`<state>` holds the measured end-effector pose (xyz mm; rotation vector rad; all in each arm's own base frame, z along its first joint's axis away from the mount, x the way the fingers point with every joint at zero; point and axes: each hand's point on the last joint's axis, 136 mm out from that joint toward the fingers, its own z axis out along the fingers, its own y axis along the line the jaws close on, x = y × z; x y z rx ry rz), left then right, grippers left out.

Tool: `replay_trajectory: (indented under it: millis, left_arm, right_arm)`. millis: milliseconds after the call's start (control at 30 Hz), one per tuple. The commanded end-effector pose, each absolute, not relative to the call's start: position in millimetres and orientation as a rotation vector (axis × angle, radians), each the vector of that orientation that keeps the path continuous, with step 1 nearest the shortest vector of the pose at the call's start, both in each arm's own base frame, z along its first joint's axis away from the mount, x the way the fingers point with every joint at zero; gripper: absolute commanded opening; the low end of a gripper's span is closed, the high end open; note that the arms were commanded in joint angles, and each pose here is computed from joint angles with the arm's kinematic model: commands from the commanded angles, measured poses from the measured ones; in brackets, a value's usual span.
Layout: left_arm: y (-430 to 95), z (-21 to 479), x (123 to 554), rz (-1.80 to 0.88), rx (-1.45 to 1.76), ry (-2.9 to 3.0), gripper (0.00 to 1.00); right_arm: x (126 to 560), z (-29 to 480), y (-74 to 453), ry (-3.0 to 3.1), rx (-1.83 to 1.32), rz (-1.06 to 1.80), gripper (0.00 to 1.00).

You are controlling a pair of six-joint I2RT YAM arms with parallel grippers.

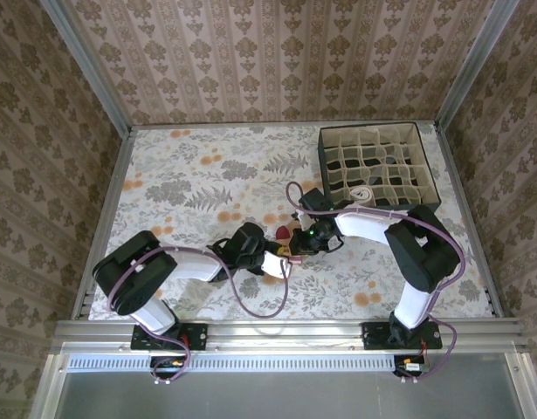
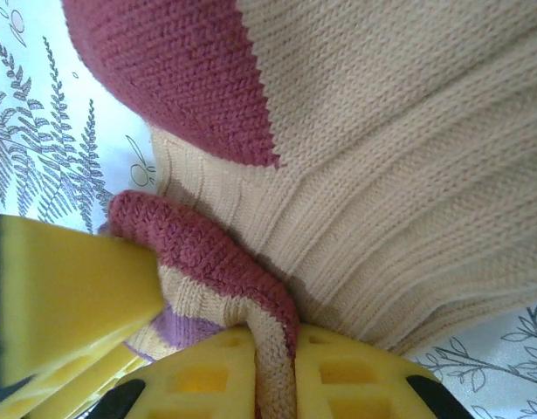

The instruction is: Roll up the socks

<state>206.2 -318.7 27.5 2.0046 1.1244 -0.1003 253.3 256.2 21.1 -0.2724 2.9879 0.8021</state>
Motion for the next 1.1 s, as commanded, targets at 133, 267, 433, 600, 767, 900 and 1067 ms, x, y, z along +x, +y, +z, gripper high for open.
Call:
replay_trajectory:
  millis: [133, 267, 433, 600, 767, 900, 1067]
  left_arm:
    - [-304.7, 10.0, 187.0, -0.155, 2.209, 1.307, 0.0]
    - [-309.4, 18.8, 166.8, -0.341, 2.23, 1.37, 0.0]
    - [-313.4, 28.5, 156.8, -0.585, 2.136, 1.573, 0.0]
    - [-311.0, 35.6, 146.1, -0.817, 2.054, 1.743, 0.0]
    - [-312.2, 45.1, 148.0, -0.99, 1.964, 1.858, 0.0]
    - [-312.0, 48.7, 153.2, -1.099, 1.893, 1.926, 0.0]
    - [-312.5, 47.8, 156.6, -1.173, 1.855, 1.973, 0.0]
  right_arm:
    - [226.6, 2.4, 224.5, 3.065, -0.274, 0.641, 0.37]
    - [235.9, 28.2, 225.3, 2.942, -0.276, 0.679, 0.46]
    - [246.3, 58.0, 219.1, 2.783, -0.252, 0.701, 0.47]
    - [248.9, 80.9, 223.7, 2.615, -0.279, 0.803, 0.44]
    - [240.8, 84.1, 247.3, 2.541, -0.346, 1.004, 0.39]
    - [234.2, 74.0, 262.0, 2.543, -0.397, 1.106, 0.43]
    - [225.7, 64.5, 273.5, 2.56, -0.473, 1.163, 0.45]
